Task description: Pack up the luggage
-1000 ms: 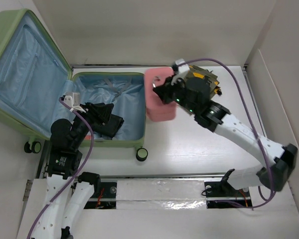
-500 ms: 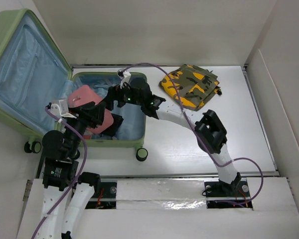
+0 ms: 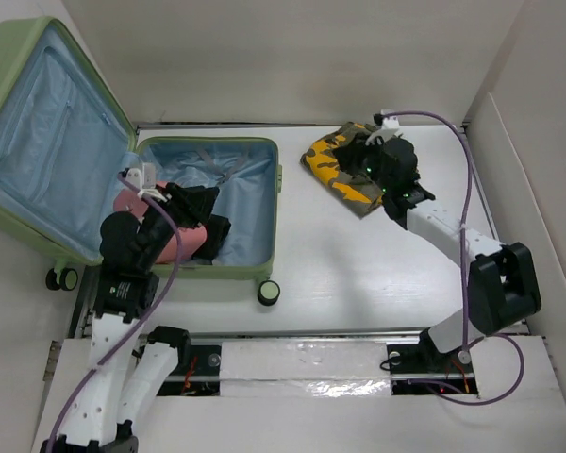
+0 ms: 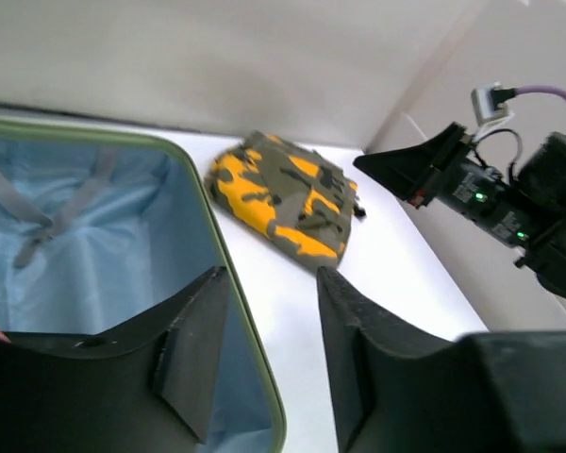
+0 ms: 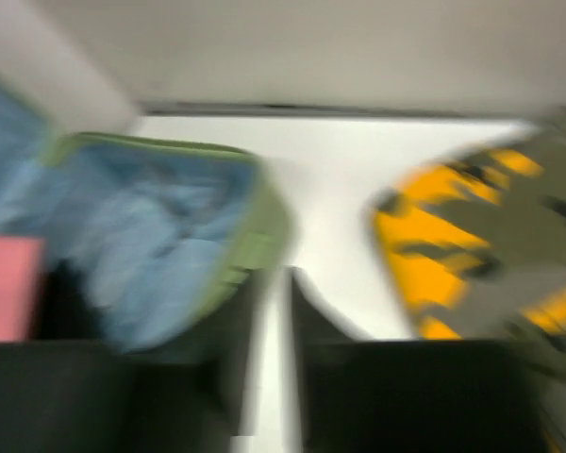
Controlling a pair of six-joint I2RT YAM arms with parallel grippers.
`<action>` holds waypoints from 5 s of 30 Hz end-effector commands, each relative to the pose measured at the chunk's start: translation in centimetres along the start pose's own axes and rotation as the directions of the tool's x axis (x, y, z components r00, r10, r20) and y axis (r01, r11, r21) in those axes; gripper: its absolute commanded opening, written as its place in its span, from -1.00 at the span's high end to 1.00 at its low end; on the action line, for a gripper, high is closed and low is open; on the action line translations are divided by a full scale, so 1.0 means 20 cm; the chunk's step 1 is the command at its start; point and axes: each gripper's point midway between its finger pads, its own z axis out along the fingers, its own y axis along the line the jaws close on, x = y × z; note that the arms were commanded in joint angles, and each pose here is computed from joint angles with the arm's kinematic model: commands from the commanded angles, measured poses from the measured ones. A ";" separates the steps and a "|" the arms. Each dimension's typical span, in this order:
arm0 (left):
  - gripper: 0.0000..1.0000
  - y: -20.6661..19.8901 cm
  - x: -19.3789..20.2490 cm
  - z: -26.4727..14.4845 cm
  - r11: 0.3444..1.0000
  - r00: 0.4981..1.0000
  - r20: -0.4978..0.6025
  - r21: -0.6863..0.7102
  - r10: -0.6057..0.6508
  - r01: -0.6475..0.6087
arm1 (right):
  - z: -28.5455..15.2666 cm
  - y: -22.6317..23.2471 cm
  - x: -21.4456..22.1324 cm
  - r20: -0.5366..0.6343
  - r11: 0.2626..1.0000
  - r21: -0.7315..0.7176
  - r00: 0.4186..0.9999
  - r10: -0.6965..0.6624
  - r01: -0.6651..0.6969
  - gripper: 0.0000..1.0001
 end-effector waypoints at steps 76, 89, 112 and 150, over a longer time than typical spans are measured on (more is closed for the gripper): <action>1.00 -0.22 1.93 1.45 0.925 0.805 -0.484 -0.324 -0.342 0.198 | -1.00 -0.55 0.00 0.199 0.959 0.221 0.971 0.133 -0.176 -0.48; 1.00 -0.62 0.51 1.53 0.996 0.949 -0.306 0.055 0.082 -0.069 | -0.96 -0.44 -0.03 0.171 0.983 0.153 0.982 0.078 -0.105 -0.48; 1.00 1.25 0.29 0.16 0.729 0.940 -0.001 -0.631 -0.341 0.264 | -0.95 -0.42 0.13 0.119 0.992 0.085 0.989 0.086 -0.096 -0.49; 0.95 0.86 -0.35 -0.56 0.436 0.903 0.429 -0.809 -0.018 0.393 | -0.95 -0.36 0.12 0.088 0.997 0.027 0.994 0.067 -0.070 0.79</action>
